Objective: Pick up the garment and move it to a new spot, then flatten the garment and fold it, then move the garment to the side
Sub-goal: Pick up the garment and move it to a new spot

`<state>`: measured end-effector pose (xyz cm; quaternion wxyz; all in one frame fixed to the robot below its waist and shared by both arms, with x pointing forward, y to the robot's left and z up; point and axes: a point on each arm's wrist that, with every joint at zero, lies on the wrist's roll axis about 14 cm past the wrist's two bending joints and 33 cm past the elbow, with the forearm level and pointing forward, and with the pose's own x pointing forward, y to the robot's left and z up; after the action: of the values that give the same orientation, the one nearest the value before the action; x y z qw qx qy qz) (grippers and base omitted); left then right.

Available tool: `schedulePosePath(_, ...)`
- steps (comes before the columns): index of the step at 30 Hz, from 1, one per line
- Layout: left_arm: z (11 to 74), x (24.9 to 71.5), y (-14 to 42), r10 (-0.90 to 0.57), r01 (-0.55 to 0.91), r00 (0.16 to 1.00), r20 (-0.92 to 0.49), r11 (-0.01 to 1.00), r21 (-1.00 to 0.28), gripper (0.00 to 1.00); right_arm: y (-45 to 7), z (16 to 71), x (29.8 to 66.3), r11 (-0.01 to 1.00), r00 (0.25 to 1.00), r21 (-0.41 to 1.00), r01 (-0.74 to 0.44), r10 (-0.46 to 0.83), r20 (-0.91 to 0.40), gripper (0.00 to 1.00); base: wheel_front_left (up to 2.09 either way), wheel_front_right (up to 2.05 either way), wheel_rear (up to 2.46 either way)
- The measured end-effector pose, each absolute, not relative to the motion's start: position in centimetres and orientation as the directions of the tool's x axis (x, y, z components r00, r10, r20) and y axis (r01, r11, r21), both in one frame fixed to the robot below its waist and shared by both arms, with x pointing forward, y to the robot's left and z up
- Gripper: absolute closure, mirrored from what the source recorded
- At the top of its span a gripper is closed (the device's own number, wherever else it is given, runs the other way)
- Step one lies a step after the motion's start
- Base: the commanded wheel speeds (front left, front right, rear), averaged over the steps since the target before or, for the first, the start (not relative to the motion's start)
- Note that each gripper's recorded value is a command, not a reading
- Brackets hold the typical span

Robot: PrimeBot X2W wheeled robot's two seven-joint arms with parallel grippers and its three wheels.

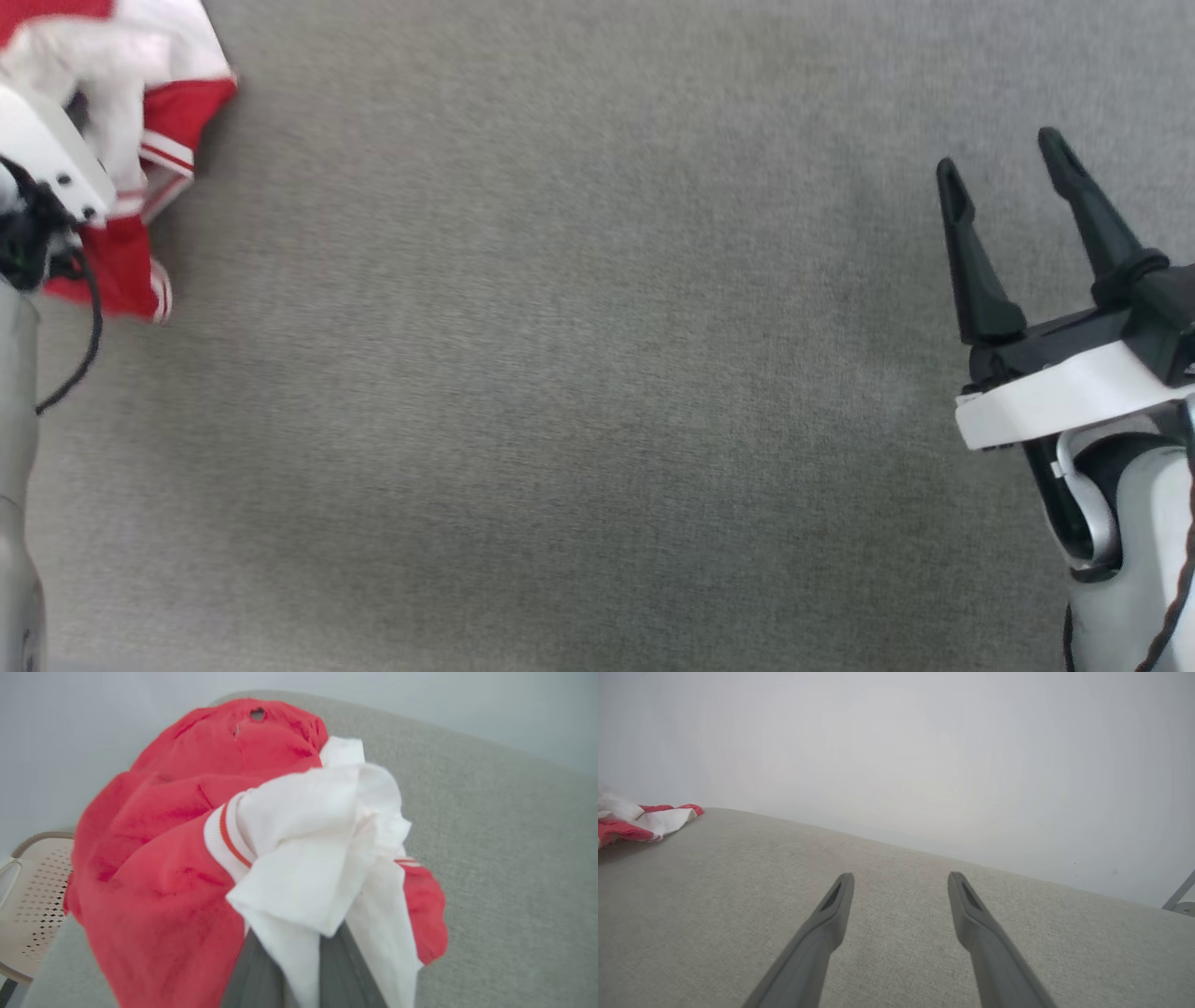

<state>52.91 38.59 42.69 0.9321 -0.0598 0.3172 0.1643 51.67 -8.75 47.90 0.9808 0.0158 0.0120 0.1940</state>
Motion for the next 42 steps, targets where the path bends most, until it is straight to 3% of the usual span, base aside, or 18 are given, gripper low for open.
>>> schedulePosePath(10,55.2,52.7,39.8,0.275,-0.270,0.898,-0.343,0.961,0.063,1.00,-7.7,51.8,49.6,0.923,0.924,0.057,-0.381,0.377,0.066,0.00,0.00,0.00,0.00)
schedulePosePath(20,65.4,49.0,40.2,0.241,-0.223,0.961,-0.137,0.966,0.132,1.00,-6.4,55.7,47.3,0.915,0.910,0.068,-0.397,0.384,0.155,0.00,0.00,0.00,0.00)
schedulePosePath(27,70.1,46.5,38.9,0.178,-0.163,0.982,-0.068,0.970,0.181,1.00,-6.5,58.0,46.0,0.918,0.906,0.070,-0.389,0.368,0.211,0.00,0.00,0.00,0.00)
schedulePosePath(42,73.5,48.2,24.6,-0.178,0.185,0.983,-0.050,0.947,0.263,1.00,-15.4,58.6,43.5,0.985,0.962,0.074,-0.158,0.137,0.234,0.00,0.00,0.00,0.00)
